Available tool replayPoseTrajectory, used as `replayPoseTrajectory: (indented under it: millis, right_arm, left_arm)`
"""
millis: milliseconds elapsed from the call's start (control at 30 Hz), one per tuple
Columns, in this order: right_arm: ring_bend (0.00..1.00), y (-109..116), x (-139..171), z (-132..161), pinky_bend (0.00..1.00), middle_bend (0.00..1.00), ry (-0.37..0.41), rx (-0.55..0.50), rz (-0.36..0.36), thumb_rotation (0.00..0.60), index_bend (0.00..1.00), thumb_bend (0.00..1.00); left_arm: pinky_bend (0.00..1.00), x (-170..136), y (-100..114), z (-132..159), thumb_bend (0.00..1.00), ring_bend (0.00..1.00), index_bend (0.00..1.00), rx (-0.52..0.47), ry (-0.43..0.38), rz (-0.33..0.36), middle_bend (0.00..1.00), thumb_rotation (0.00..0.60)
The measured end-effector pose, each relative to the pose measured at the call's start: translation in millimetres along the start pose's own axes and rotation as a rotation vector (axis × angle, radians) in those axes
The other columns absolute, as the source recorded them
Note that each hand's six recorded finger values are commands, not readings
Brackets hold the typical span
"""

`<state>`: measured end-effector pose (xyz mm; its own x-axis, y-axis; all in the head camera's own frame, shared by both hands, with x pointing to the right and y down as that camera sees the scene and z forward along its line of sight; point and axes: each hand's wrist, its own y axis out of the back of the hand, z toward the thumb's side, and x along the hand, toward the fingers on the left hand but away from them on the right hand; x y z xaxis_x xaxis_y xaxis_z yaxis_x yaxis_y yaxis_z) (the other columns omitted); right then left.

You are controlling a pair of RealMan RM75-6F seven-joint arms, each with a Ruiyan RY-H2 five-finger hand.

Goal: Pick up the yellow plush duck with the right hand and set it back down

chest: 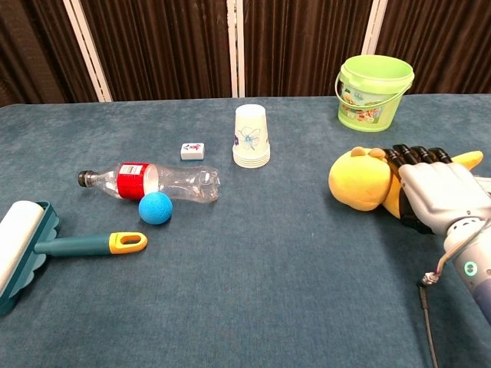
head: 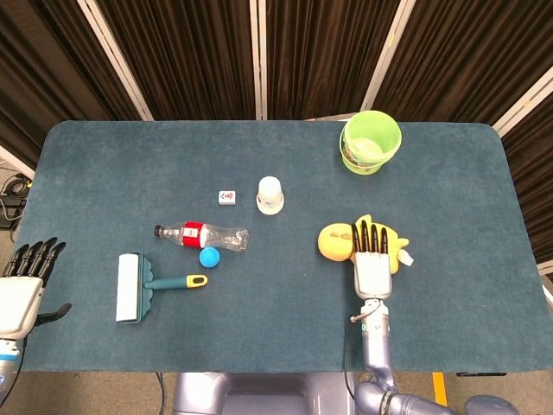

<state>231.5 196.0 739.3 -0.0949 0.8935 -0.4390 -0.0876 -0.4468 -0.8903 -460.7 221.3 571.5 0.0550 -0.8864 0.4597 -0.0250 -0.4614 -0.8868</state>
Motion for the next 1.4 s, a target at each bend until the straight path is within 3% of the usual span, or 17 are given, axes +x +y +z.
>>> replayPoseTrajectory:
  millis: [567,767,900,1067,1200,1400]
  right_arm:
    - [0.00,20.1,-6.5,-22.9,0.00,0.00,-0.061,-0.038,-0.037,0.600,0.00,1.00]
    - [0.00,12.4,0.5,-9.4,0.00,0.00,-0.015,-0.094,0.029,0.600,0.00,1.00]
    - [0.00,11.4,11.9,13.9,0.00,0.00,0.062,-0.181,0.070,0.600,0.00,1.00]
    - [0.00,19.6,22.8,32.9,0.00,0.00,0.138,-0.239,0.067,0.600,0.00,1.00]
    - [0.00,34.2,30.7,44.1,0.00,0.00,0.199,-0.268,0.018,0.600,0.00,1.00]
    - [0.00,39.8,31.6,44.2,0.00,0.00,0.212,-0.260,-0.004,0.600,0.00,1.00]
  left_arm:
    - [0.00,0.0,0.7,-0.8,0.13,0.00,0.00,-0.008,0.003,-0.003,0.00,0.600]
    - [0.00,0.0,-1.2,-0.6,0.13,0.00,0.00,-0.002,0.004,-0.014,0.00,0.600]
    - [0.00,0.7,-1.6,-1.4,0.13,0.00,0.00,-0.002,0.007,-0.018,0.00,0.600]
    - [0.00,0.2,-0.4,-1.5,0.13,0.00,0.00,-0.005,0.007,-0.014,0.00,0.600]
    - [0.00,-0.1,-0.7,-1.1,0.13,0.00,0.00,-0.004,0.006,-0.015,0.00,0.600]
    - [0.00,-0.5,-2.3,-0.2,0.13,0.00,0.00,0.001,0.005,-0.023,0.00,0.600]
